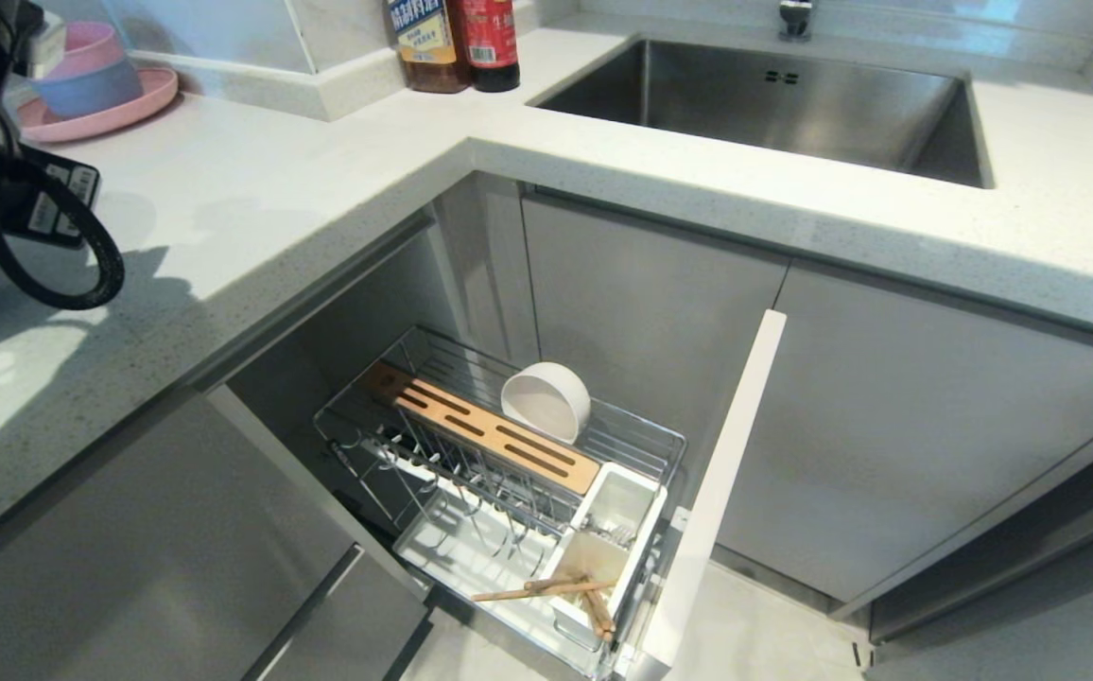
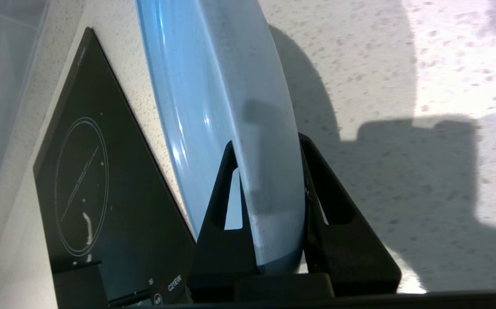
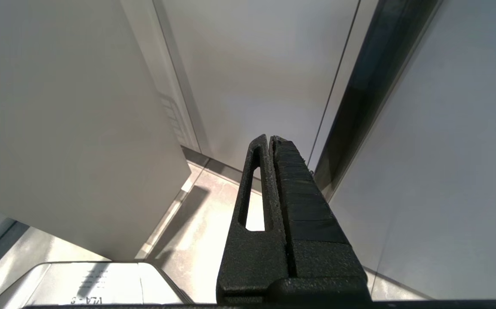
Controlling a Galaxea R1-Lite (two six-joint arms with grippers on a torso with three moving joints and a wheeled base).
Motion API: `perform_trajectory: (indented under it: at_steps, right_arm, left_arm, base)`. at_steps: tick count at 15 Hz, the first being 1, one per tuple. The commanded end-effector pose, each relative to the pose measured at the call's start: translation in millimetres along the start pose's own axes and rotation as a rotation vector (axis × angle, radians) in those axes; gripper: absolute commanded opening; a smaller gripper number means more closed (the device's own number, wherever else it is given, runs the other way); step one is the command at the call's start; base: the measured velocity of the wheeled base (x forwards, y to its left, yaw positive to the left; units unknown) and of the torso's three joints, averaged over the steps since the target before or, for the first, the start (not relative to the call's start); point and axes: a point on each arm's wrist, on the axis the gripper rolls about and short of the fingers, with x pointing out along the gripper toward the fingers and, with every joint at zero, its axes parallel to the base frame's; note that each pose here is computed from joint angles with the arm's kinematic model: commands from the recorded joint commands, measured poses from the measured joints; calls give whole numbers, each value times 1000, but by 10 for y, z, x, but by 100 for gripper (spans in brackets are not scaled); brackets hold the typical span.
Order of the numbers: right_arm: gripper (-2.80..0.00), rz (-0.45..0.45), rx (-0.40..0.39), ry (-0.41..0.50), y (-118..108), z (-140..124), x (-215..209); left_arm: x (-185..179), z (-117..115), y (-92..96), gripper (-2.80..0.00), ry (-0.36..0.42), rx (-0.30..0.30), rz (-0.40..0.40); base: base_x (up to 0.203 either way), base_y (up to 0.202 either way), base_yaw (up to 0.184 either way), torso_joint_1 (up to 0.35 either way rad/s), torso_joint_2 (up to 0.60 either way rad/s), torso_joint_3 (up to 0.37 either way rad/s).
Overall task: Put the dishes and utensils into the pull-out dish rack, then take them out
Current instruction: Take the plate out of the cupboard
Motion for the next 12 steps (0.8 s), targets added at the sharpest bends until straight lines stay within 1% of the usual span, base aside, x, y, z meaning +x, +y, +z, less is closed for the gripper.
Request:
perform_trajectory:
  at_steps: [1, 4, 10, 12]
  right_arm:
    - [-280, 0, 0, 2, 0, -4, 1]
    - [-280, 0, 0, 2, 0, -4, 1]
    - [-280, 0, 0, 2, 0, -4, 1]
    - [-280, 0, 0, 2, 0, -4, 1]
  left_arm:
    - [25, 5, -77, -280, 8, 22, -1]
    - [75, 10, -153, -280, 21, 44, -3]
    - [247, 1, -501, -280, 63, 129, -25]
    - [276, -4, -555, -280, 71, 143, -27]
  base:
    - [0, 0, 0, 0, 0, 0]
    - [0, 0, 0, 0, 0, 0]
    - [0, 0, 0, 0, 0, 0]
    - [0, 0, 0, 0, 0, 0]
